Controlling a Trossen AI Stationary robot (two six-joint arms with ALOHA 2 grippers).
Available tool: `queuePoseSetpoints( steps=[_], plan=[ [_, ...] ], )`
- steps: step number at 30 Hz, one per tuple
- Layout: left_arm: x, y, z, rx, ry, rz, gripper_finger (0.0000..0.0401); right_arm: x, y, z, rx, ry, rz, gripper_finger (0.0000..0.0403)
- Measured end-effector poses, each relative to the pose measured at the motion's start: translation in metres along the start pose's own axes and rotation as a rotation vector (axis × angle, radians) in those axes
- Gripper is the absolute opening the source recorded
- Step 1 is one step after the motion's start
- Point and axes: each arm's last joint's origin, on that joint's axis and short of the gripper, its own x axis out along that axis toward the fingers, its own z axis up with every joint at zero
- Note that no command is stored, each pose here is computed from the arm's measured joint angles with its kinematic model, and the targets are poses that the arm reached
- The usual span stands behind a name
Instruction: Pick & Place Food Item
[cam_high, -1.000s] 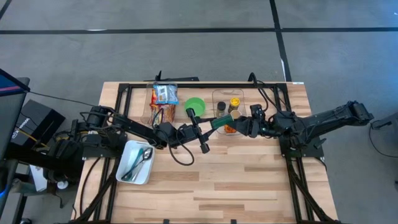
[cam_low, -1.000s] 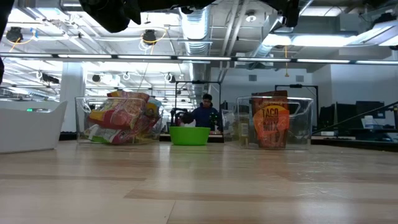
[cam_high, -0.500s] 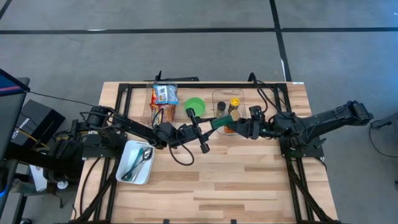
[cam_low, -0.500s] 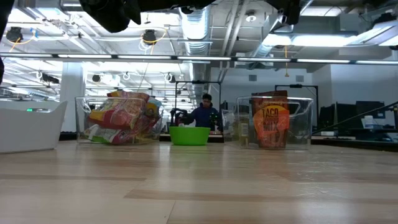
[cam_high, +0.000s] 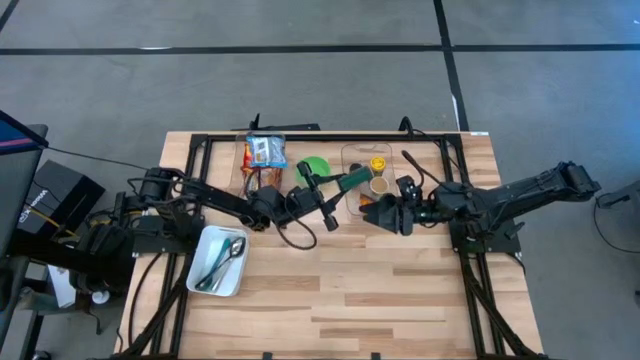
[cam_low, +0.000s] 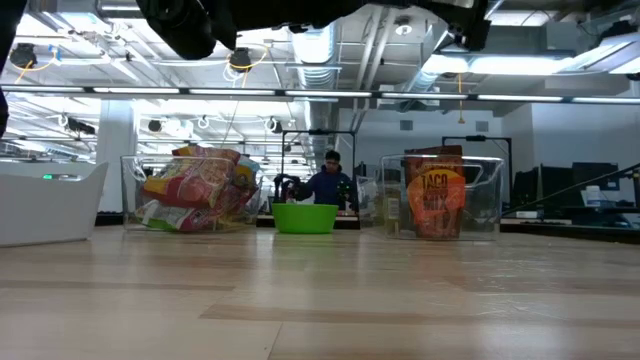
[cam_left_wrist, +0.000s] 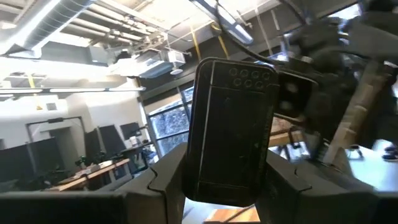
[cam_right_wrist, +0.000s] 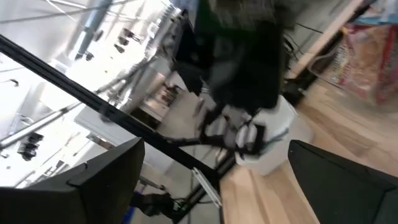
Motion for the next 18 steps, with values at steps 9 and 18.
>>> queuePoseSetpoints(
  steps=[9,18],
  plan=[
    [0.003,0.031,0.022,0.018,0.099,0.050,0.0140,0.000,-0.007,-0.002,-0.011,0.031,-0.065,0.0390],
    [-0.008,0.059,0.041,-0.039,0.318,-0.001,0.0140,0.000,-0.010,0.001,-0.267,0.013,-0.093,0.0390]
  ],
)
